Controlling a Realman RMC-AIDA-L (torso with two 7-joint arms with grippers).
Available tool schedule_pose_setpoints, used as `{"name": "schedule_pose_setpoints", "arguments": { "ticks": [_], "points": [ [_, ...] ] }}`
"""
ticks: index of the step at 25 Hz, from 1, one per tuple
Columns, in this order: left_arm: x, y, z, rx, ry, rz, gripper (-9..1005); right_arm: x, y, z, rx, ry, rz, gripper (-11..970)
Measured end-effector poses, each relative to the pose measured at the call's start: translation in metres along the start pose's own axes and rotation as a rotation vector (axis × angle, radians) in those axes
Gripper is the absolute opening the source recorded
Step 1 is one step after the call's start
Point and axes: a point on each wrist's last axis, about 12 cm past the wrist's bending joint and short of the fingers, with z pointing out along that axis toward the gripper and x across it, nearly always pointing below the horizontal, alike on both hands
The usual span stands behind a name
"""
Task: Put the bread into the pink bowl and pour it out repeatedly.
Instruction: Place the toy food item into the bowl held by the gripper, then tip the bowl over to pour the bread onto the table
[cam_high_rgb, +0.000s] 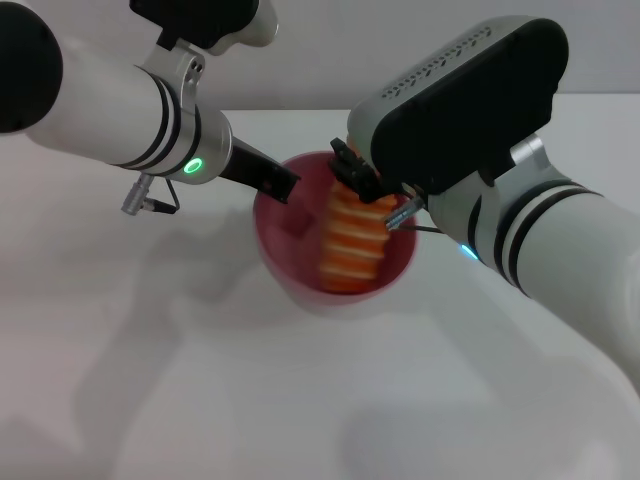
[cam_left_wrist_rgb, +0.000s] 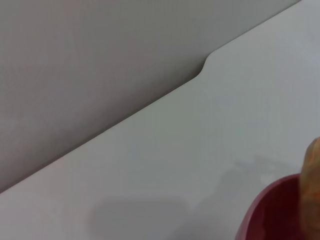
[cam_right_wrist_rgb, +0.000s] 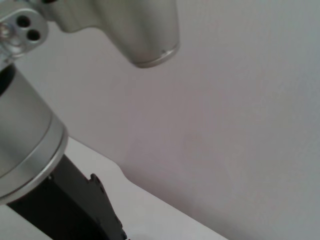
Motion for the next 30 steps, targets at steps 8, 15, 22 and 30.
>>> {"name": "schedule_pose_setpoints", "arguments": {
  "ticks": [8,15,22,30],
  "points": [
    [0.001,0.003,0.0,-0.006,-0.002,-0.005,47,-0.004,-0.007,-0.007,0.094,-0.107,-0.02,672],
    [0.009,0.012,0.007,-0.028,0.012,-0.018,47,-0.019,-0.045,-0.019,0.315,-0.276,-0.069,673],
    [0.012,0.013,0.009,-0.033,0.017,-0.022,46,-0.017,-0.055,-0.018,0.256,-0.294,0.082,673],
    [0.012,0.014,0.012,-0.035,0.023,-0.015,46,-0.02,-0.084,-0.009,0.097,-0.182,0.314,674]
  ]
}}
